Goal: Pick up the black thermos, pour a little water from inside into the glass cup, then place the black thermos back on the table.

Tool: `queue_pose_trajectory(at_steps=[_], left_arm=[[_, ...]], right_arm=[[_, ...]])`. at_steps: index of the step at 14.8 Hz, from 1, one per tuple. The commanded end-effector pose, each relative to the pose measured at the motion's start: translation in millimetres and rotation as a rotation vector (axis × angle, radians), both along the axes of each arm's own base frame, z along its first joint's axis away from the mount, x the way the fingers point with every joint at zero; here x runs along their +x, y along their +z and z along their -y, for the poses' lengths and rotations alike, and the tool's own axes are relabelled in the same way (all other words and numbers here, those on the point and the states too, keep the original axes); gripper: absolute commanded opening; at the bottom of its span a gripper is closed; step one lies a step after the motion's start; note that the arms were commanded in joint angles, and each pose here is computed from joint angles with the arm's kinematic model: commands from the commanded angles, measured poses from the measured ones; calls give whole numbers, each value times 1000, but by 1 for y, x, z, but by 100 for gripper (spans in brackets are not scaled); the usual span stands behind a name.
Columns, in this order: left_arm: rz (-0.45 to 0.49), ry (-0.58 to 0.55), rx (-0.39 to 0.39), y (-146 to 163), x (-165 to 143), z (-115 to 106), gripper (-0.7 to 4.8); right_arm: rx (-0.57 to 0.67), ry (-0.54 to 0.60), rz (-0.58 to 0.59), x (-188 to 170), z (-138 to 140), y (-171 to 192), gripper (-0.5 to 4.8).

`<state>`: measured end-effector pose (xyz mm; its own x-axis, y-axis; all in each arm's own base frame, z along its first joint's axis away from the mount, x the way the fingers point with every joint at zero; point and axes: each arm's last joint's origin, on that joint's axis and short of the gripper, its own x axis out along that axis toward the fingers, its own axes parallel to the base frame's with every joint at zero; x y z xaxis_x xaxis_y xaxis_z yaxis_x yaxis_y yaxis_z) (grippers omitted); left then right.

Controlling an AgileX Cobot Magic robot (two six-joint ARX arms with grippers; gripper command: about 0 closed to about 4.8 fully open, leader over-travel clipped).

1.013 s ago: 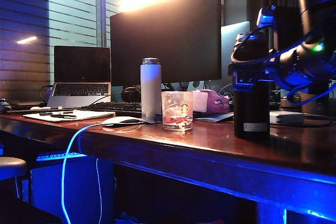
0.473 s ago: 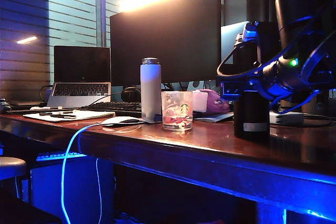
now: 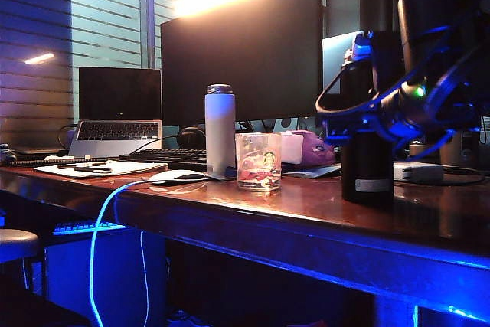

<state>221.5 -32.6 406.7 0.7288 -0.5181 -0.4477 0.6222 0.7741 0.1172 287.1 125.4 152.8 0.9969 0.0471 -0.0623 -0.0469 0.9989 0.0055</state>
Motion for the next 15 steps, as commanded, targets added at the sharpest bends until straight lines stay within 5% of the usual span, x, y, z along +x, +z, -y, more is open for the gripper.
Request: queue_pose_trajectory(at_steps=[1,12,13,14,15], left_arm=[[19,-3,-6,3,-1,0,-5],[19,-3,-6,3,-1,0,-5],[19,-3,-6,3,-1,0,-5],[19,-3,-6,3,-1,0,-5],[18,-2,-6,3,-1,0,-5]], right_arm=[[5,-5,30,6,1,4,479],[8,19,29,24,4,1,479],[6,20,24,24,4,0,356],[5,19,23,24,4,0,138],[5,19,23,24,4,0,36]])
